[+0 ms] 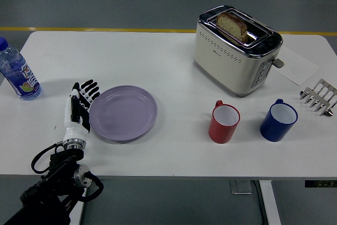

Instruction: Push plate across desktop

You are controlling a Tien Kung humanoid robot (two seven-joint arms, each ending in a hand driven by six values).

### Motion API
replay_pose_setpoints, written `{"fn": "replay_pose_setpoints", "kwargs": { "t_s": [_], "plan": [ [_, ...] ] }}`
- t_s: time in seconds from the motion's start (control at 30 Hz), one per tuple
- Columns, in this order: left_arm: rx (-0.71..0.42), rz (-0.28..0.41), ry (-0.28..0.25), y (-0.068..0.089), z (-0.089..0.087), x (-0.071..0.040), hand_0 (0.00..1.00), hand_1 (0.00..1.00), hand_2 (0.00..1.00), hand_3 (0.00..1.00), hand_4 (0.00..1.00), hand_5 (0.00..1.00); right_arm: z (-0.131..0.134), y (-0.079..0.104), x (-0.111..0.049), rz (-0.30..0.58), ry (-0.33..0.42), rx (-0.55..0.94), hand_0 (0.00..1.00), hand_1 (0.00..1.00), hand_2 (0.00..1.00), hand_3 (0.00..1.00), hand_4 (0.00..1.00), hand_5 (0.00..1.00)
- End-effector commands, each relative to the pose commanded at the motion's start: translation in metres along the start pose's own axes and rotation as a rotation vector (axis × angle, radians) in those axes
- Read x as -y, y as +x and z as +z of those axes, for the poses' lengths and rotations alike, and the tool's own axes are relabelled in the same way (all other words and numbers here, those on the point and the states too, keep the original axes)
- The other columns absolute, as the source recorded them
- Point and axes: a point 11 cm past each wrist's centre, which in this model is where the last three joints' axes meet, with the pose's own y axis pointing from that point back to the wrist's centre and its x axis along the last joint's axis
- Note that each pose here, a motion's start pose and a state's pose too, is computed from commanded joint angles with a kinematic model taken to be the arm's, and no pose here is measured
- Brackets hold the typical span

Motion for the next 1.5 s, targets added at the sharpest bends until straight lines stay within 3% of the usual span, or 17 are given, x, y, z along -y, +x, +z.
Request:
{"fn": "replay_pose_setpoints", "kwargs": {
  "t_s": [0.73,1.0,1.5],
  "plan": [
    [-0.008,-0.099,0.023,-0.033,-0.004,-0.002,0.696,0.712,0.694,0.621,0.455,0.998,0.006,-0.001,0.001,-0.002,-0.011,-0.005,0.636,0.612,0.644,0.582,0.369,0.158],
    [-0.015,-0.124,0.049,-0.041,-0.011,-0.009,0.696,0.711,0.694,0.62,0.453,0.998,0.008,-0.001,0.001,-0.002,-0.013,-0.006,0.636,0.612,0.644,0.582,0.369,0.158],
    [-0.02,-0.191,0.046,-0.062,-0.008,-0.011,0.695,0.711,0.693,0.618,0.448,0.998,0.005,0.0,0.001,-0.002,-0.007,-0.002,0.636,0.612,0.644,0.582,0.369,0.158]
  ]
}}
